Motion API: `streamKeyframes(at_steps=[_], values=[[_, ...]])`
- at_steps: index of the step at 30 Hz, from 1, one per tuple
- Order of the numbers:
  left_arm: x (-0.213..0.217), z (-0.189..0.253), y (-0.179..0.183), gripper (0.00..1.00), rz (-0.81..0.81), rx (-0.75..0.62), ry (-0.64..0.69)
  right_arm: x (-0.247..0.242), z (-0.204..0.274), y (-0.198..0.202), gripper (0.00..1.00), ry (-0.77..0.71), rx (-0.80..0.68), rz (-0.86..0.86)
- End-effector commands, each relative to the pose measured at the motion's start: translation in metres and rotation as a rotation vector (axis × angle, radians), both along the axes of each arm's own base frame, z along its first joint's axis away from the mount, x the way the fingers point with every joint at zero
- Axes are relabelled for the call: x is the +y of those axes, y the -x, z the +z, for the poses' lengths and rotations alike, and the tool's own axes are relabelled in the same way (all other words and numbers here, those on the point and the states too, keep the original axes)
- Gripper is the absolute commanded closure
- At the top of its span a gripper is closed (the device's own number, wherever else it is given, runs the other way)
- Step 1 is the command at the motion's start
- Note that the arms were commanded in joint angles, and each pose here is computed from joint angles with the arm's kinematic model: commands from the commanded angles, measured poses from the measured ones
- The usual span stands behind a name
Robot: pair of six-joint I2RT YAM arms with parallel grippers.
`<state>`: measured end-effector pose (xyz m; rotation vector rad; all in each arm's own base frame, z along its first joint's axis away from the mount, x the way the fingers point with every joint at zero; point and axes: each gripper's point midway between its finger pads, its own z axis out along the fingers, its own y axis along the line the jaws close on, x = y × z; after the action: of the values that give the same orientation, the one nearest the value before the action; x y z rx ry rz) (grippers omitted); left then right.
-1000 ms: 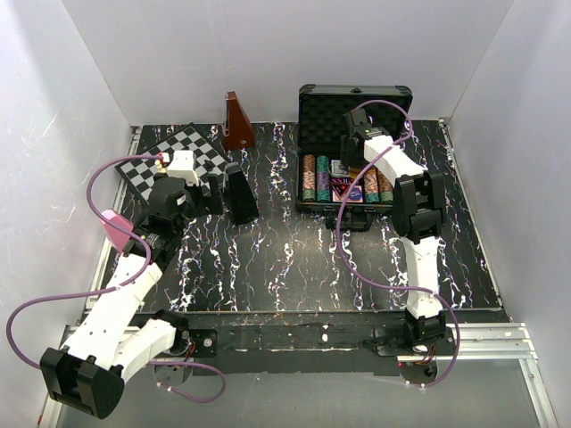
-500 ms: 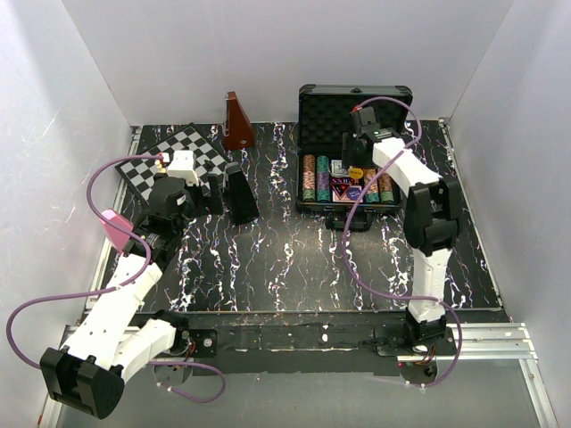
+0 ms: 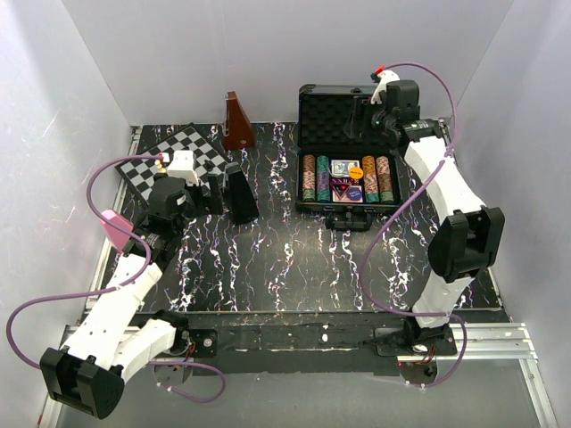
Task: Pack up texas hold em set
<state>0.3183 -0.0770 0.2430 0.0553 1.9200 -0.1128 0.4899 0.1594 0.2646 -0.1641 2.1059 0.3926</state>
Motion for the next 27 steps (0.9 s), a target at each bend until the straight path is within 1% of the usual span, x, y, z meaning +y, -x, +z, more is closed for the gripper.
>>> streamKeyframes(at_steps=[1, 7, 14, 19, 27], values=[[0.004, 0.006, 0.001, 0.02, 0.011, -0.024, -0.012, 0.007, 0.060, -0.010, 0.27, -0.141, -0.149, 0.140], [0.004, 0.008, 0.002, 0.02, 0.008, -0.029, -0.011, -0.006, 0.082, -0.026, 0.28, -0.267, -0.227, 0.176], [0.004, 0.009, 0.002, 0.02, 0.008, -0.033, -0.012, -0.004, 0.100, -0.043, 0.29, -0.397, -0.297, 0.300], [0.004, 0.008, 0.002, 0.02, 0.009, -0.033, -0.017, -0.004, 0.095, -0.065, 0.29, -0.415, -0.298, 0.299], [0.005, 0.008, 0.002, 0.02, 0.011, -0.033, -0.019, -0.005, 0.101, -0.083, 0.29, -0.434, -0.373, 0.304]])
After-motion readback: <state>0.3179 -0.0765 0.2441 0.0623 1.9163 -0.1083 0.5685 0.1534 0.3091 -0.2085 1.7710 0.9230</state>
